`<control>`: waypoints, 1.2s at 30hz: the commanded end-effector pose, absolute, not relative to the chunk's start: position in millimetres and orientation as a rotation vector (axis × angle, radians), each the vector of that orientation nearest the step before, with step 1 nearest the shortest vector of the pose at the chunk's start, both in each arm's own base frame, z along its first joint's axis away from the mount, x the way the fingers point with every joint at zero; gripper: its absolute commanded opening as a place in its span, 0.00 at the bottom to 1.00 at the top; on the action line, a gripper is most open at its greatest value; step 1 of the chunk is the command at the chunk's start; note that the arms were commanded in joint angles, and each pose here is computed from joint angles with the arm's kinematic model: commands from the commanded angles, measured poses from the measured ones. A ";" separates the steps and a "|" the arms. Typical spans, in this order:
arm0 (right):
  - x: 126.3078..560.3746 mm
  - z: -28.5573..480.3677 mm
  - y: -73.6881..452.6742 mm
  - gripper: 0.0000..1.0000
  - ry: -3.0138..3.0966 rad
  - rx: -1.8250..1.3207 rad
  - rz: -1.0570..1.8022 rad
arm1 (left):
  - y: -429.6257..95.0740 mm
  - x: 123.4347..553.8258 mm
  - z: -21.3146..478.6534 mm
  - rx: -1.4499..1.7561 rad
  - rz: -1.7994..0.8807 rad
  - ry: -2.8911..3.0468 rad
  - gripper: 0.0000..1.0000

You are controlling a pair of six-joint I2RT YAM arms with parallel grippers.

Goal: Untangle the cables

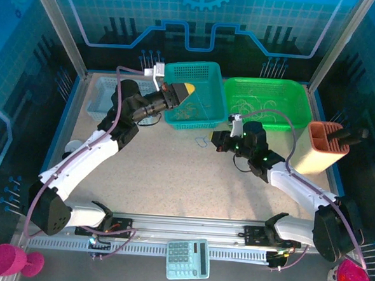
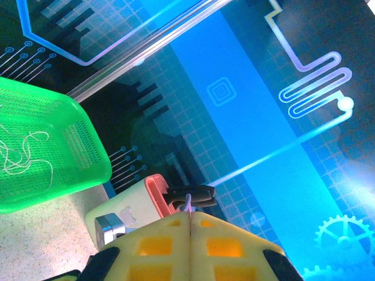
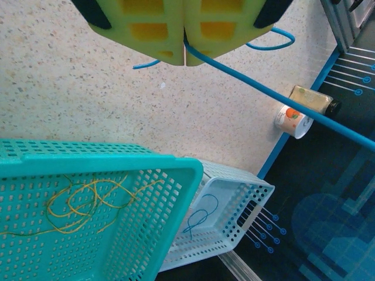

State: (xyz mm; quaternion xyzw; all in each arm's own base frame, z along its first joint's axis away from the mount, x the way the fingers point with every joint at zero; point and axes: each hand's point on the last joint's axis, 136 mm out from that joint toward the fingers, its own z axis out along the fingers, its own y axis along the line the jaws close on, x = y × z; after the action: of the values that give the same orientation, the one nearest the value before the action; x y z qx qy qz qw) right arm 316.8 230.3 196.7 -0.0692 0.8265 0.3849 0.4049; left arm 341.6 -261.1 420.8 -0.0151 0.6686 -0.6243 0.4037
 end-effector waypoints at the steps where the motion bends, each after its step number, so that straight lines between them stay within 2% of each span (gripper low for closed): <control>1: 303.2 130.3 212.7 0.00 2.326 -0.096 0.827 | -241.6 320.8 512.2 0.089 -1.568 1.383 0.00; 10: 303.7 119.6 212.1 0.19 2.360 -0.079 0.795 | -234.7 319.4 515.3 0.069 -1.540 1.377 0.00; 17: 301.3 111.7 207.5 0.23 2.379 -0.066 0.769 | -218.9 329.2 520.7 0.045 -1.472 1.377 0.00; 19: 300.6 111.4 205.5 0.28 2.382 -0.066 0.759 | -208.9 335.2 522.5 0.030 -1.438 1.372 0.00; 22: 298.6 112.3 203.0 0.42 2.384 -0.071 0.748 | -192.8 344.5 526.7 0.017 -1.364 1.369 0.00; 25: 297.5 119.8 197.7 0.57 2.372 -0.070 0.732 | -175.3 354.5 530.1 0.006 -1.264 1.377 0.00; 28: 295.3 134.6 191.3 0.66 2.347 -0.073 0.717 | -158.4 363.9 532.6 -0.009 -1.164 1.383 0.00; 36: 285.2 192.8 171.2 0.73 2.243 -0.100 0.674 | -113.8 392.1 532.1 -0.057 -0.892 1.386 0.00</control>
State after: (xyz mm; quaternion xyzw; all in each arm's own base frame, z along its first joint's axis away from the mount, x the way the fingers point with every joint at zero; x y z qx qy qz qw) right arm 286.9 182.2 170.3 -0.0327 0.8852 0.2821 0.3685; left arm 379.2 -131.0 532.1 -0.0234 0.6086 -0.4561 0.6488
